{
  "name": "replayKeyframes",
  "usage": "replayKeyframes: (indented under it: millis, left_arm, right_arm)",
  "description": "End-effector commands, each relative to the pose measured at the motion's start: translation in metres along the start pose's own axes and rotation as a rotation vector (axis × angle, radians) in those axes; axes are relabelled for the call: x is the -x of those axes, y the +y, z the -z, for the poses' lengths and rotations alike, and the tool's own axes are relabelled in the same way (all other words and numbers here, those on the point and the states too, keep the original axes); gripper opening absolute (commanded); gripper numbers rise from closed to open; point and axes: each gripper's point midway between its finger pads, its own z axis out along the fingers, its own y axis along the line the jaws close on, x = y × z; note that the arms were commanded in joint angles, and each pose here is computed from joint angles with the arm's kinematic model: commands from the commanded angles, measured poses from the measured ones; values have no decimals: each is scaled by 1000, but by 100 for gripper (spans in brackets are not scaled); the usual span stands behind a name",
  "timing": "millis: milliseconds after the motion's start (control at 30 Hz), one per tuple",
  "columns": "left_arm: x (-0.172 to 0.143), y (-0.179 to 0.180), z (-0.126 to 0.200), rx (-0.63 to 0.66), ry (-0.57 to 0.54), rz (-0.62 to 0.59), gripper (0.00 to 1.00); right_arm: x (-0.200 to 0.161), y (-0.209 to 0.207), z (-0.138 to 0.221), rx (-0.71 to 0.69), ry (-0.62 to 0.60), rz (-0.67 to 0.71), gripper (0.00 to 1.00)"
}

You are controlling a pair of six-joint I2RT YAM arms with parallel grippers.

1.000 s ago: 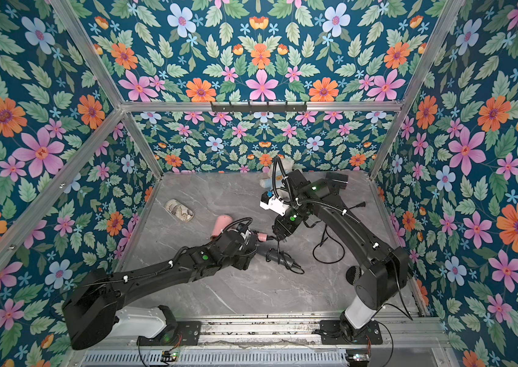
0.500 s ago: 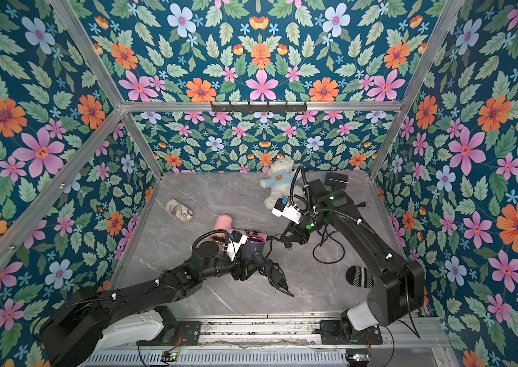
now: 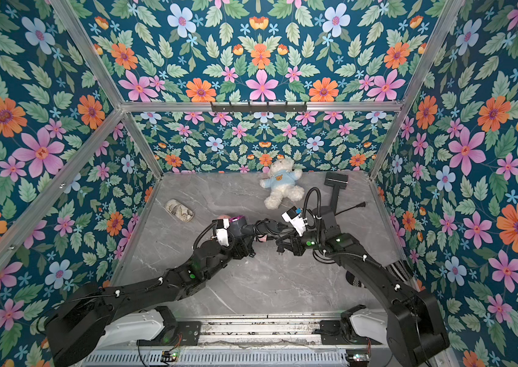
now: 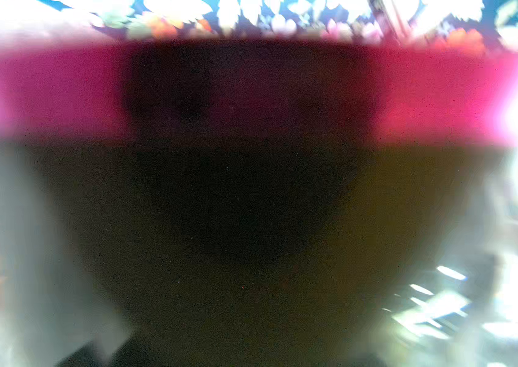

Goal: Wrap the cord around the hair dryer
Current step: Wrap the power cord around the hair dryer.

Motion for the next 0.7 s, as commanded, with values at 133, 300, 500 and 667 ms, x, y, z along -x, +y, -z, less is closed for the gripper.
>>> replayKeyframes:
  millis: [133, 300, 500, 667]
  left_arm:
    - [29, -1, -4, 197, -253, 160, 0]
    - [20, 19, 7, 390, -309, 205, 0]
    - [20, 18, 19, 502, -340, 134, 0]
    - [22, 19, 23, 642, -277, -41, 0]
  right_arm:
    - [25, 11, -3, -49, -215, -5, 0]
    - [13, 22, -3, -140, -316, 100, 0]
    - [9, 20, 5, -209, -362, 134, 0]
    - [10, 8, 4, -324, -228, 141, 0]
